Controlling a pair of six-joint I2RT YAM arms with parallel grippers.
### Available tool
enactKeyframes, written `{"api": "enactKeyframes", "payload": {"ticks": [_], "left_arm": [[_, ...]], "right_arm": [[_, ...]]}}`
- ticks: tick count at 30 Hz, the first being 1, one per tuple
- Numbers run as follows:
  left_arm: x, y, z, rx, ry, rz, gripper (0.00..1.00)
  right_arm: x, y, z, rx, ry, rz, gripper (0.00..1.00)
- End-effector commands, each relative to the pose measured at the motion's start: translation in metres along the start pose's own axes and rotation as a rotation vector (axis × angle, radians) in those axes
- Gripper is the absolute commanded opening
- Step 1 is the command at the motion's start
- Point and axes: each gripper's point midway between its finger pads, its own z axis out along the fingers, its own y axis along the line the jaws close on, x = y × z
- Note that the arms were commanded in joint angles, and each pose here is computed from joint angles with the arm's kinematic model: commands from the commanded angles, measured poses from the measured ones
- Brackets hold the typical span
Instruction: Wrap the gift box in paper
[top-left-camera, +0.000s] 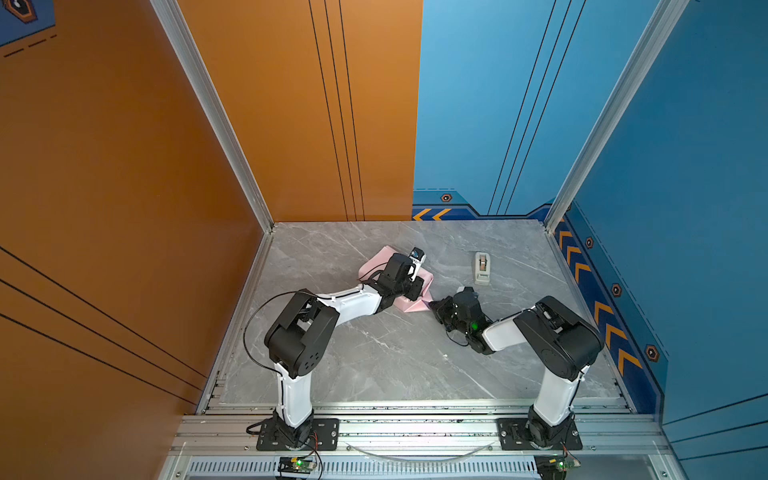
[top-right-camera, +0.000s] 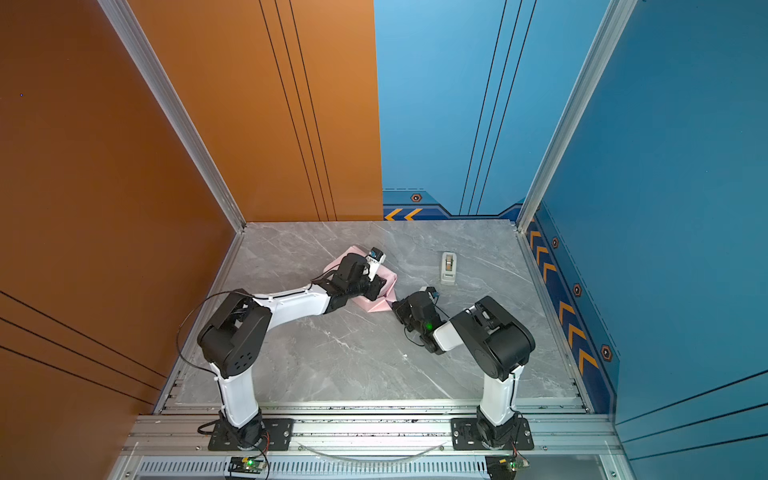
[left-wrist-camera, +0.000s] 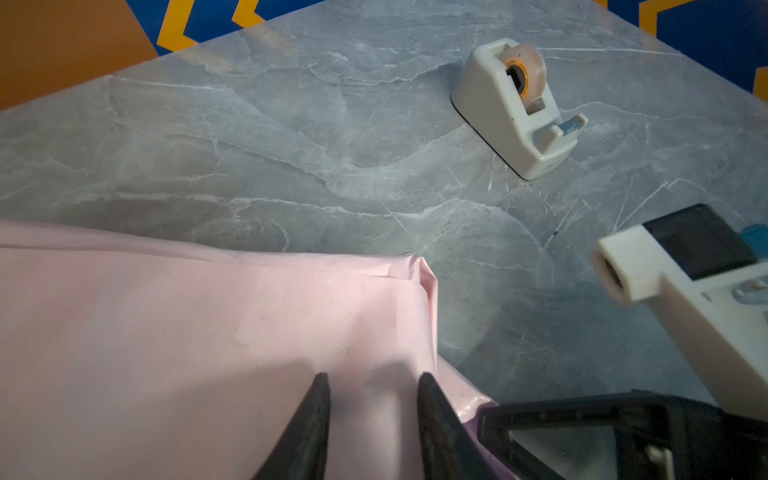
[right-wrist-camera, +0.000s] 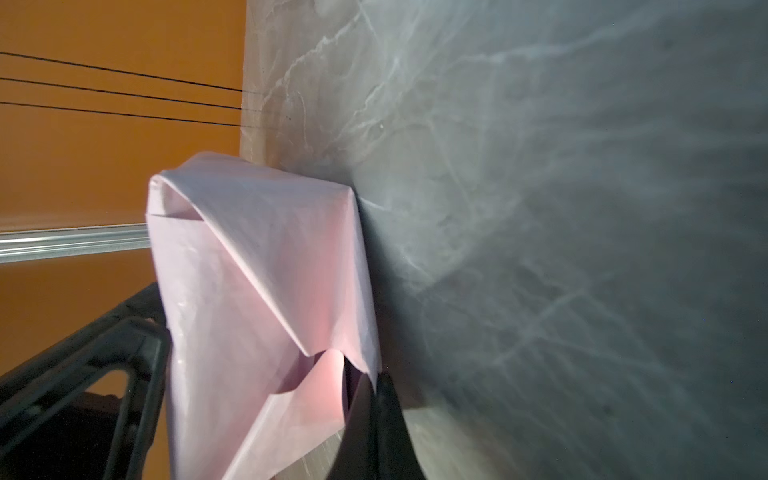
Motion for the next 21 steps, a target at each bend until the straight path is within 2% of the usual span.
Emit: {"api": "enactKeyframes", "payload": {"ticks": [1, 4, 8, 14, 18, 21], "left_arm": [[-0.032, 0.003, -0.025, -0.012, -0.031, -0.006, 0.46], [-0.051, 0.021, -0.043, -0.041, -0.054, -0.058, 0.55], [-0.060, 0.056, -0.062, -0.071, -0.033, -0.190, 0.60], [-0.033, 0.116, -0.072, -0.151, 0.075, -0.331, 0.60], [-0.012, 0.148, -0.064, -0.139, 0.128, -0.437, 0.62], [-0.003, 0.156, -0.054, -0.101, 0.137, -0.481, 0.62]], "right_arm": [[-0.004, 0.011, -0.004, 0.001, 0.009, -0.048, 0.00], [-0.005, 0.012, -0.006, 0.008, 0.014, -0.065, 0.00], [-0.008, 0.011, -0.008, 0.017, 0.016, -0.075, 0.00], [-0.010, 0.010, -0.009, 0.021, 0.021, -0.082, 0.00], [-0.011, 0.013, -0.010, 0.016, 0.025, -0.091, 0.00], [-0.013, 0.014, -0.010, 0.017, 0.029, -0.100, 0.00]]}}
